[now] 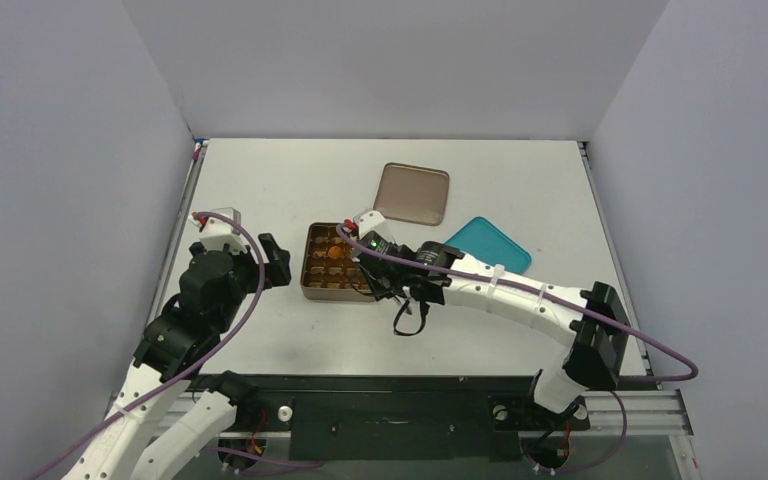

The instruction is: Pack the cookies

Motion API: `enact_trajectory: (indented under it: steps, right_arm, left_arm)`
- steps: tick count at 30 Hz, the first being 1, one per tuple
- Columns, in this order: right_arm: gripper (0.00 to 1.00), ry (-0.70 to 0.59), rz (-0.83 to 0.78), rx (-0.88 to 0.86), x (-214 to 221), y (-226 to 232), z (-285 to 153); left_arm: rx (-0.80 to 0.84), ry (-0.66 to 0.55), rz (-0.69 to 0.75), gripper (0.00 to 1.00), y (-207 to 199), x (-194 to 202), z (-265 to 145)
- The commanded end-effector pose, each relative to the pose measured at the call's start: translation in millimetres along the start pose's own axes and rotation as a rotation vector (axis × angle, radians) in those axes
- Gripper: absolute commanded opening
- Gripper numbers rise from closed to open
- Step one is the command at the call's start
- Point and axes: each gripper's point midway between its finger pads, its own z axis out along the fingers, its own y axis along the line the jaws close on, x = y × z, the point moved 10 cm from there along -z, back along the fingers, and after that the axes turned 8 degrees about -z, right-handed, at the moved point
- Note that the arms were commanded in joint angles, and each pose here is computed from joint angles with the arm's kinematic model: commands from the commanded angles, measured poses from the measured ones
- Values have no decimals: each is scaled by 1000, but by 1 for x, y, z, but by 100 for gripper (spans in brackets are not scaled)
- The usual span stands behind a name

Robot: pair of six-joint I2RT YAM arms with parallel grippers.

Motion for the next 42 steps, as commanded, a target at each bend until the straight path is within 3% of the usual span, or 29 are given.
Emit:
enact_trajectory:
  steps: [1, 28, 42]
  right_arm:
    - [30, -64, -17, -26, -21, 7, -5]
    - [32, -18, 18, 42, -23, 6, 25]
    - [38, -25, 36, 31, -26, 8, 30]
  left_arm:
    - [23, -45, -15, 97, -4, -8, 1]
    - [18, -39, -12, 97, -5, -7, 3]
    - [17, -36, -12, 97, -5, -7, 3]
